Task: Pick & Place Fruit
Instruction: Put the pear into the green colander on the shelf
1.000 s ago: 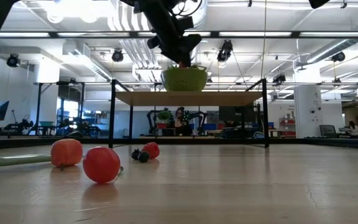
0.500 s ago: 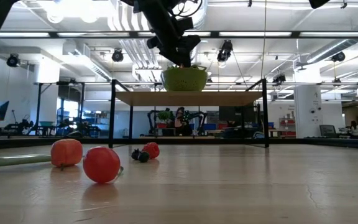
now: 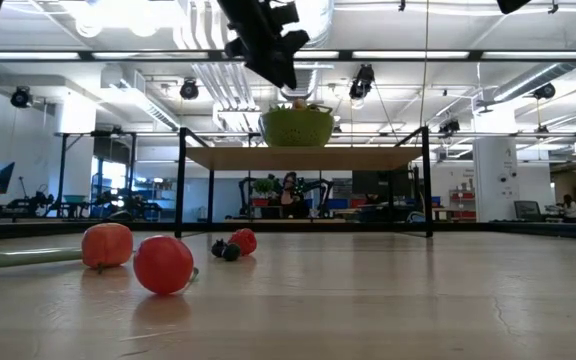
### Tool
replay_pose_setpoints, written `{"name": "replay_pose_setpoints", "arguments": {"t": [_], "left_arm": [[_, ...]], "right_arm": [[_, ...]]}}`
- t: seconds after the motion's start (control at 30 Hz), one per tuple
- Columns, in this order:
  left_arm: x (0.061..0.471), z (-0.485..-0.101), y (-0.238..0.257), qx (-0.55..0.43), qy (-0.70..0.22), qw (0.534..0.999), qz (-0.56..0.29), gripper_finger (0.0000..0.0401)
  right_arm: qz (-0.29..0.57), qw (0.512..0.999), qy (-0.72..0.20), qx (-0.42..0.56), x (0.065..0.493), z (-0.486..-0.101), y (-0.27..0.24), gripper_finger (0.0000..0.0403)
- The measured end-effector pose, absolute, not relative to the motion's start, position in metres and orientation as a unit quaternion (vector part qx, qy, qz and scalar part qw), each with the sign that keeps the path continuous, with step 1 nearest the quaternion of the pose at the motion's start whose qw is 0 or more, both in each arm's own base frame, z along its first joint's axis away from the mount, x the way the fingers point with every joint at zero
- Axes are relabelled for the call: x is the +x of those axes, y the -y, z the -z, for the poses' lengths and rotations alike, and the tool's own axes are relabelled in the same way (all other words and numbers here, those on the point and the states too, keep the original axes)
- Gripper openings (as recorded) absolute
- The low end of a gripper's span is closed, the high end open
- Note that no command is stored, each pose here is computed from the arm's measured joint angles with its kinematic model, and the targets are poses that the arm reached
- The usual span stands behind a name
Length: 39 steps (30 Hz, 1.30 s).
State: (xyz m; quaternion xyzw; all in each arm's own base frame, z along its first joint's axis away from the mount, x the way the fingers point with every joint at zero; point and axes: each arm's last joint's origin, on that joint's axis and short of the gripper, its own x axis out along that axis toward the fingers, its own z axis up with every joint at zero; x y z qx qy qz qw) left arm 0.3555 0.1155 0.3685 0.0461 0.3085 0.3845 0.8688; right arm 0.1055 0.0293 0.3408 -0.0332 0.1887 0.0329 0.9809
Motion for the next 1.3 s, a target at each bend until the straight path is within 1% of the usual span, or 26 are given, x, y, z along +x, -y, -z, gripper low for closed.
{"name": "replay_pose_setpoints", "arguments": {"t": [0.23, 0.47, 0.7, 0.83, 0.93, 1.1, 1.3], "left_arm": [[0.34, -0.383, -0.101, 0.048, -0.31, 0.874, -0.372, 0.0197], [0.327, -0.392, -0.078, 0.03, -0.325, 0.887, -0.326, 0.0195], [0.322, -0.387, -0.049, 0.002, -0.373, 0.905, -0.203, 0.0195], [0.322, -0.379, -0.025, -0.001, -0.411, 0.902, -0.13, 0.0195], [0.319, -0.375, -0.002, 0.015, -0.435, 0.895, -0.095, 0.0195], [0.317, -0.368, 0.039, 0.046, -0.449, 0.892, -0.038, 0.0195], [0.307, -0.35, 0.084, 0.1, -0.469, 0.877, 0.034, 0.0195]], "right_arm": [[-0.033, 0.981, -0.189, -0.033, 0.105, -0.341, -0.029, 0.0363], [-0.033, 0.981, -0.189, -0.033, 0.105, -0.341, -0.029, 0.0363], [-0.033, 0.981, -0.189, -0.033, 0.105, -0.341, -0.029, 0.0363], [-0.033, 0.981, -0.189, -0.033, 0.105, -0.341, -0.029, 0.0363], [-0.033, 0.981, -0.189, -0.033, 0.105, -0.341, -0.029, 0.0363], [-0.033, 0.981, -0.189, -0.033, 0.105, -0.341, -0.029, 0.0363], [-0.033, 0.981, -0.188, -0.033, 0.105, -0.341, -0.029, 0.0363]]}}
